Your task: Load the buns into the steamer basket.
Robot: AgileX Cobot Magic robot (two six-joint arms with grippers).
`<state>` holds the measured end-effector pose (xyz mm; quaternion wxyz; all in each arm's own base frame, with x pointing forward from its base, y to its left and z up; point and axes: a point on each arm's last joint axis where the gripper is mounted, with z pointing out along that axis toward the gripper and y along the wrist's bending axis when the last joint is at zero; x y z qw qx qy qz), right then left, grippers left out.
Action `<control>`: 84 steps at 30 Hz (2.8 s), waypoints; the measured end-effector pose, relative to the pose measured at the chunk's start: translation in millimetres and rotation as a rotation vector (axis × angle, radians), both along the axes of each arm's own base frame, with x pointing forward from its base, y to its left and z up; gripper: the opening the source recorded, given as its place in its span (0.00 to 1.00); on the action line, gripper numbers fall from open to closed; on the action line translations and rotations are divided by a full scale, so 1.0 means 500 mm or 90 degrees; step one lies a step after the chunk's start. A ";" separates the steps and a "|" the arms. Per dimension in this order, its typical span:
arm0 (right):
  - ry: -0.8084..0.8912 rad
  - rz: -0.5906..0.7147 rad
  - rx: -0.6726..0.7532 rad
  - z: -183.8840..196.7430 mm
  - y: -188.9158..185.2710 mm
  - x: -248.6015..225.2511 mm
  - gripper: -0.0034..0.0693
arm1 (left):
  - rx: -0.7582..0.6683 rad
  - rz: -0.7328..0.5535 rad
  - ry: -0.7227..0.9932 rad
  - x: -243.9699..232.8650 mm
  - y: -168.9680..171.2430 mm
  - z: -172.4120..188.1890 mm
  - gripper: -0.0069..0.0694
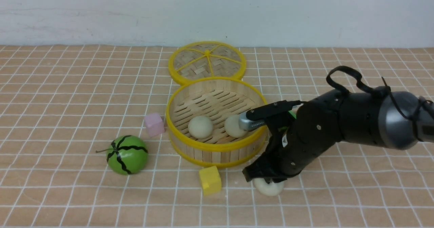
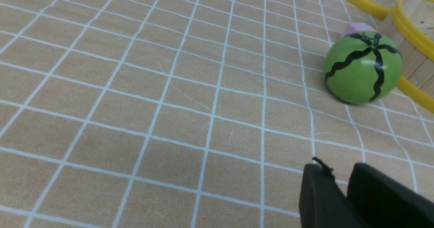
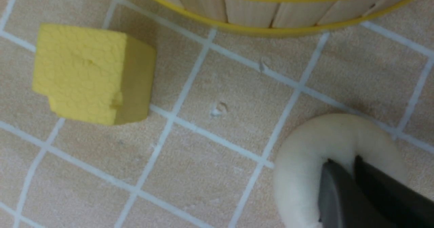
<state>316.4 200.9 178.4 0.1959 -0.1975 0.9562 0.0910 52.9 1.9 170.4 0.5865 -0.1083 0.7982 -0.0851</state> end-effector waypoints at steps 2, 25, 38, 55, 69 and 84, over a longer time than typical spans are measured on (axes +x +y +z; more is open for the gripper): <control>0.000 0.000 0.000 0.003 -0.001 -0.001 0.05 | 0.000 0.000 0.000 0.000 0.000 0.000 0.26; -0.171 -0.015 0.194 0.279 0.026 0.170 0.05 | 0.000 0.000 0.001 0.000 0.000 -0.001 0.29; -0.177 -0.033 0.180 0.053 0.078 0.300 0.08 | 0.000 0.000 0.001 0.000 0.000 -0.001 0.31; -0.213 0.008 0.174 0.227 0.051 0.239 0.56 | 0.000 0.000 0.001 0.000 0.000 -0.001 0.33; -0.387 -0.055 0.106 0.582 -0.118 -0.017 0.03 | 0.000 0.000 0.001 0.000 0.000 -0.001 0.34; -0.544 -0.059 0.188 0.353 -0.265 -0.326 0.02 | 0.000 0.000 0.001 0.000 0.000 -0.001 0.35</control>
